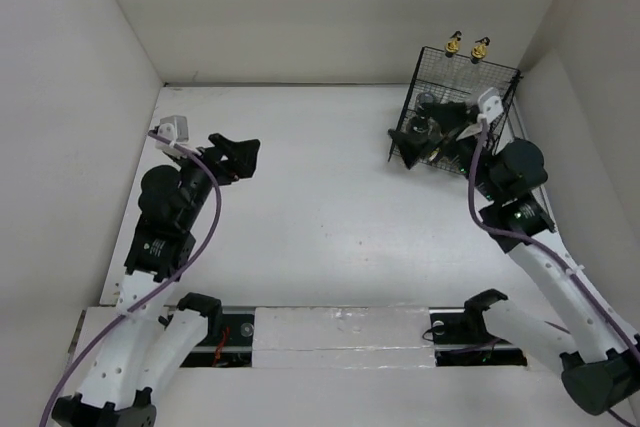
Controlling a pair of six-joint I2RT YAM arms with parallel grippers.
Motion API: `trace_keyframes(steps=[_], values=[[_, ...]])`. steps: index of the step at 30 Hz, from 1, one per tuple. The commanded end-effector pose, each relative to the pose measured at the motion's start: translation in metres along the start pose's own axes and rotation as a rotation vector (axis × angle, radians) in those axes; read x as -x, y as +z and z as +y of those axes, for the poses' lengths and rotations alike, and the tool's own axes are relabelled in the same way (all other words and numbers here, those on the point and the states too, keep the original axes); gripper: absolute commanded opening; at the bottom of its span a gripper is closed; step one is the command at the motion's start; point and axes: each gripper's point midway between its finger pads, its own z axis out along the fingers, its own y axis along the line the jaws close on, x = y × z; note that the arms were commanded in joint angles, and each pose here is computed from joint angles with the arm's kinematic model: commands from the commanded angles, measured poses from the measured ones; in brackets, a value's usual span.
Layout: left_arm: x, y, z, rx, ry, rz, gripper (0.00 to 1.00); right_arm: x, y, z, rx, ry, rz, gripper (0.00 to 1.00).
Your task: Organize the condiment bottles
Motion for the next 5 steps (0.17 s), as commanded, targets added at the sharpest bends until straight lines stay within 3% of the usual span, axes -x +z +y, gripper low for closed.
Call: trace_keyframes(steps=[1, 5], values=[[0.027, -0.010, -0.016, -0.053, 0.018, -0.093, 1.00, -0.007, -0.007, 0.070, 0.291, -0.002, 0.025, 1.00], [0.026, -0.015, -0.019, -0.073, 0.011, -0.101, 1.00, -0.022, -0.008, 0.094, 0.313, 0.012, 0.064, 1.00]])
